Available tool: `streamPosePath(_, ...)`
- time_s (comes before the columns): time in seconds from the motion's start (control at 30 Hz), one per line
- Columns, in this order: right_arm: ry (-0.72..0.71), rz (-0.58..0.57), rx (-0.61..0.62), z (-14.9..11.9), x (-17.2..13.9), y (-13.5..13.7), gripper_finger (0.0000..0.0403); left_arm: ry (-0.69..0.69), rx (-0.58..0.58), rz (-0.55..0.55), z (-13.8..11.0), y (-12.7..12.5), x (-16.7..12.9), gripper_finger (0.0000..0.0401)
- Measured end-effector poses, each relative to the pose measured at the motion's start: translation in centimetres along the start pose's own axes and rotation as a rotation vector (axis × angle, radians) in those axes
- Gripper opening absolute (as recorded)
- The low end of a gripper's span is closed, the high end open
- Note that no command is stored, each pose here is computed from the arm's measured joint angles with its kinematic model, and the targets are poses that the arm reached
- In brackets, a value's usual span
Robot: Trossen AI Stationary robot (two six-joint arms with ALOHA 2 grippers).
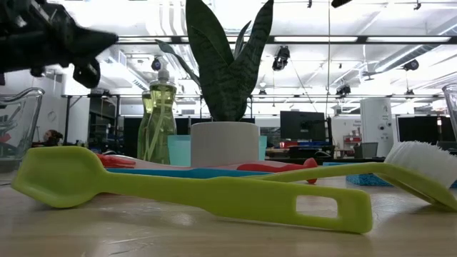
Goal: Pick & Place Kitchen Sink Supplies
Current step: Put the yellow soap dispenser into the right transparent bin
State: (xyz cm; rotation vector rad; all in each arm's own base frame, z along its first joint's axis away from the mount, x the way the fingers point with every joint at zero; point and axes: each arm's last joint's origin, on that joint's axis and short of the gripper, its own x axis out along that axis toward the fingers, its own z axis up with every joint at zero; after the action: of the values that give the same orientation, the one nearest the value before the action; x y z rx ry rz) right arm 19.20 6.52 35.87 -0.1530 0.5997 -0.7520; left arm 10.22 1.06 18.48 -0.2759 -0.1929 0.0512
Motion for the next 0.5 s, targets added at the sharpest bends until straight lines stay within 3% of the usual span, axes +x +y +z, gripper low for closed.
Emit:
streamPosePath(0.2,0.055,0.03,-0.068,-0.5,1.1,0.3,0.0008,-0.168,-0.002,0.125,1.5,0.1,-0.1,0.0001)
streamPosePath(0.33,0.021,0.088,-0.079,-0.7,1.4,0.9,0.0008,-0.122,0.026,0.191,2.4,0.0,0.4,0.003)
streamPosePath(0.5,-0.016,0.11,-0.057,-1.1,1.4,0.7,0.0008,0.041,0.044,0.278,2.7,0.1,1.6,0.0118)
